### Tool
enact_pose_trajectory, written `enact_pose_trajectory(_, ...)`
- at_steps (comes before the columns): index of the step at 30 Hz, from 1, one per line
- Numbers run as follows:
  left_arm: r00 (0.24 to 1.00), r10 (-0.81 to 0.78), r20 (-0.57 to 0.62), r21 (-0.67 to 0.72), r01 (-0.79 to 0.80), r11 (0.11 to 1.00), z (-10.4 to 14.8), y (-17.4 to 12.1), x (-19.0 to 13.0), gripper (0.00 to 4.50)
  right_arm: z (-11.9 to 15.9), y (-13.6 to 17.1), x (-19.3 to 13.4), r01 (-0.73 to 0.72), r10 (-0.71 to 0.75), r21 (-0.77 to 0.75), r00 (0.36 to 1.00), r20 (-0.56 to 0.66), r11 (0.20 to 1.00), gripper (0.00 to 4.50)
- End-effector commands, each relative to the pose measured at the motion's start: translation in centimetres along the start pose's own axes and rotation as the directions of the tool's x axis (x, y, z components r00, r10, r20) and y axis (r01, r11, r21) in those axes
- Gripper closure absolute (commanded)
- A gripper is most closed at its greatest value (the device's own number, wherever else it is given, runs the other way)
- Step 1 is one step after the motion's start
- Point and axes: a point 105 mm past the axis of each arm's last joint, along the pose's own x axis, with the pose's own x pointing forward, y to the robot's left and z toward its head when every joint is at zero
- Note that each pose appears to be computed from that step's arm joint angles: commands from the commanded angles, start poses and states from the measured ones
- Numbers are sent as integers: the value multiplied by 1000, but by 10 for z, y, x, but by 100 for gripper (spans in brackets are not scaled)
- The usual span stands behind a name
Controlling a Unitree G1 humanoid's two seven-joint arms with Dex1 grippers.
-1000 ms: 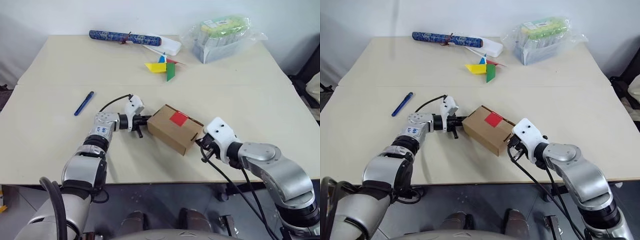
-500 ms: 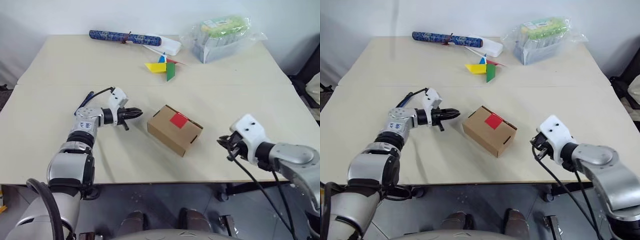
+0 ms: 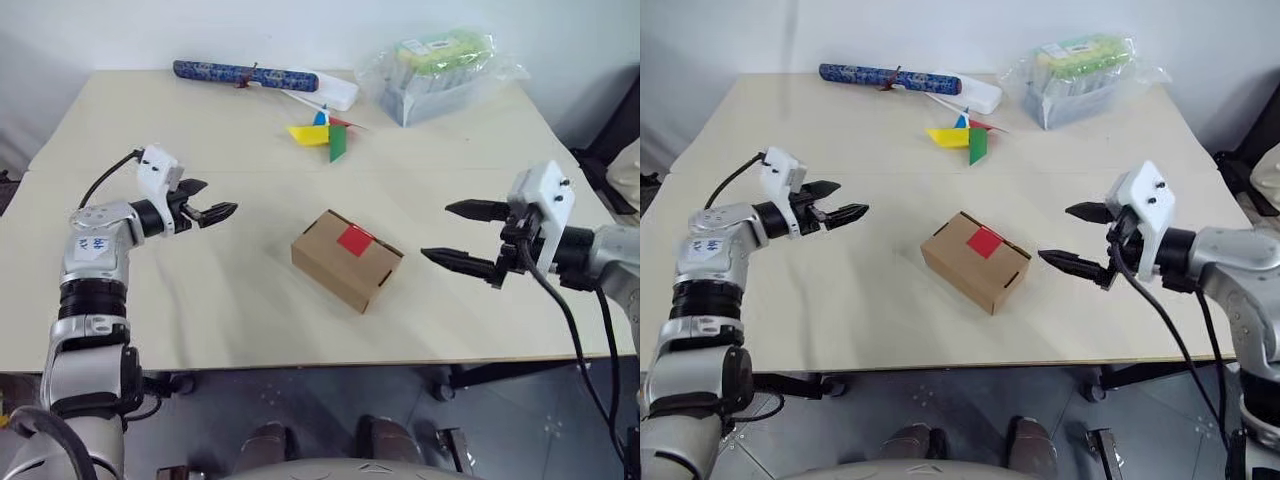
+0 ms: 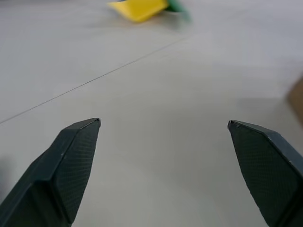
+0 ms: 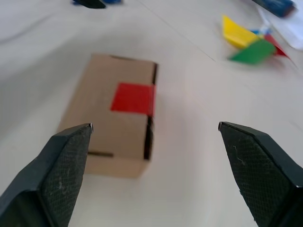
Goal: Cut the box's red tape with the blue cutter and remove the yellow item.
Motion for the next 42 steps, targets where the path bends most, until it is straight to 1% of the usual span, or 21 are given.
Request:
enact_pose_trajectory(1,968,216,128,-8,-217,976,26,28,-16,3,12,-3,8,-43,46,-55,998,37,998,0)
enact_pose_trajectory(3,916,381,128,-10,-383,924,22,52,-26,3,12,-8,17,-49,52,-71,998,42,996,0)
enact_pose_trajectory(4,883,452,125,-42,-451,892,20,64,-31,3,11,-9,22,-56,59,-80,998,37,995,0)
enact_pose_trajectory(5,876,469,114,-46,-467,883,16,67,-33,3,10,-9,26,-64,68,-87,997,36,994,0)
enact_pose_trajectory(7,891,449,69,-23,-449,893,7,66,-29,3,9,-9,29,-76,79,-90,996,35,993,0)
enact_pose_trajectory(9,893,450,-18,-49,-450,892,-7,68,-27,3,10,-10,31,-79,83,-95,996,33,992,0)
enact_pose_trajectory(11,890,451,-64,-84,-456,886,-16,70,-26,3,10,-12,32,-75,78,-100,996,30,992,0)
enact_pose_trajectory(12,895,437,-88,-81,-444,892,-21,69,-25,3,11,-12,32,-73,76,-100,997,31,992,0)
enact_pose_trajectory(15,911,390,-137,-69,-401,913,-33,64,-19,3,11,-11,31,-75,78,-99,997,28,992,0)
enact_pose_trajectory(22,916,328,-231,-87,-356,931,-50,60,-13,3,8,-10,24,-61,61,-85,998,0,995,0)
enact_pose_trajectory(24,914,328,-237,-94,-358,929,-51,61,-13,43,7,-10,22,-56,55,-85,998,-9,995,0)
enact_pose_trajectory(27,918,323,-229,-89,-351,932,-51,61,-12,124,6,-11,19,-46,44,-82,999,-19,996,0)
enact_pose_trajectory(37,898,321,-300,-70,-356,932,-65,62,-17,124,5,-12,14,-28,25,-79,999,-40,996,0)
enact_pose_trajectory(42,878,309,-365,-86,-362,928,-75,62,-22,124,5,-13,13,-25,21,-83,999,-44,996,0)
